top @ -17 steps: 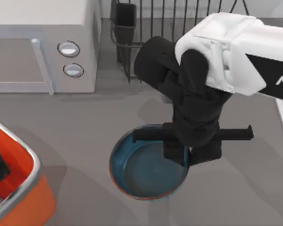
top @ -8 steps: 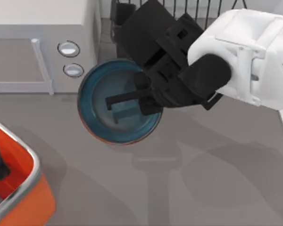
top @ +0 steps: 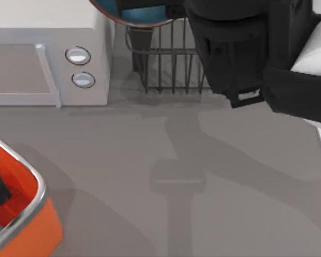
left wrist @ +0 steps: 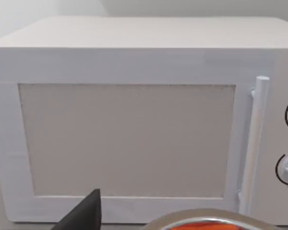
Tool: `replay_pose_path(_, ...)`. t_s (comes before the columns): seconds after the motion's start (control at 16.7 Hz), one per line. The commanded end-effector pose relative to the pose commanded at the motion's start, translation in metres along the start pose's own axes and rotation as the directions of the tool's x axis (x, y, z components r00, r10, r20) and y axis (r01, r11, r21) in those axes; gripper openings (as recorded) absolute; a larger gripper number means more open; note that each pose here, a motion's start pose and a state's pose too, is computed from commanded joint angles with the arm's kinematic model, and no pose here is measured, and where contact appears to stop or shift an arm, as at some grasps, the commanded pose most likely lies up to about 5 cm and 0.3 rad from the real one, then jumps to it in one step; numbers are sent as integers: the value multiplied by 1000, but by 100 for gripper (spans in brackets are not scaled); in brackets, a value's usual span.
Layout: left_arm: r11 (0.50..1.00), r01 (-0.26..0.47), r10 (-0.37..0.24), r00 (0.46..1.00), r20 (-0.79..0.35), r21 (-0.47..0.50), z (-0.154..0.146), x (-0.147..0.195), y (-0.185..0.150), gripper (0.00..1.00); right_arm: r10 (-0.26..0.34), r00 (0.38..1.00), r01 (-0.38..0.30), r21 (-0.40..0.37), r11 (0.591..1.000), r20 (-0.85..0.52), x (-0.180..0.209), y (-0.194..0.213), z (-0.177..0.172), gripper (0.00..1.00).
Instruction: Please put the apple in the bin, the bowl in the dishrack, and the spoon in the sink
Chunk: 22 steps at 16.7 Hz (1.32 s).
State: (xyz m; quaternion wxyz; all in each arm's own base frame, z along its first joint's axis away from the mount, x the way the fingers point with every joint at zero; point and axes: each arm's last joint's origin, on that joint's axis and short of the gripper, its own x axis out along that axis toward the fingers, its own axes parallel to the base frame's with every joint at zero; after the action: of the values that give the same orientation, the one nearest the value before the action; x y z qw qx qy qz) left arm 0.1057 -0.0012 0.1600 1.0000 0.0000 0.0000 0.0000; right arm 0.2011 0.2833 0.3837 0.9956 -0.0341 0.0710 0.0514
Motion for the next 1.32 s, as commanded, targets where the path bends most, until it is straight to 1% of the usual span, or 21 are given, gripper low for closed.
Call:
replay_pose_path(0.12, 1000, 0, 0, 1000, 0, 0, 0, 0, 0, 100, -68, 994, 64, 40, 997, 87, -14, -10, 18, 0)
replay_pose_path(0.24, 1000, 0, 0, 1000, 0, 0, 0, 0, 0, 100, -108, 986, 100, 69, 993, 129, -23, -17, 29, 0)
replay_pose_path(0.3, 1000, 0, 0, 1000, 0, 0, 0, 0, 0, 100, -117, 984, 107, 76, 991, 137, -25, -19, 31, 0)
replay_pose_path(0.6, 1000, 0, 0, 1000, 0, 0, 0, 0, 0, 100, -121, 983, 111, 78, 991, 136, -23, -19, 31, 0)
replay_pose_path(0.72, 1000, 0, 0, 1000, 0, 0, 0, 0, 0, 100, -113, 984, 103, 75, 992, 136, -12, -13, 25, 0)
replay_pose_path(0.84, 1000, 0, 0, 1000, 0, 0, 0, 0, 0, 100, -106, 985, 97, 70, 993, 133, 15, -1, 10, 0)
replay_pose_path(1.02, 1000, 0, 0, 1000, 0, 0, 0, 0, 0, 100, -106, 985, 97, 71, 993, 134, 73, 10, -27, 0)
replay_pose_path(1.14, 1000, 0, 0, 1000, 0, 0, 0, 0, 0, 100, -110, 984, 100, 77, 992, 140, 115, 7, -58, 0)
replay_pose_path(1.32, 1000, 0, 0, 1000, 0, 0, 0, 0, 0, 100, -115, 983, 104, 81, 991, 145, 168, -9, -105, 0)
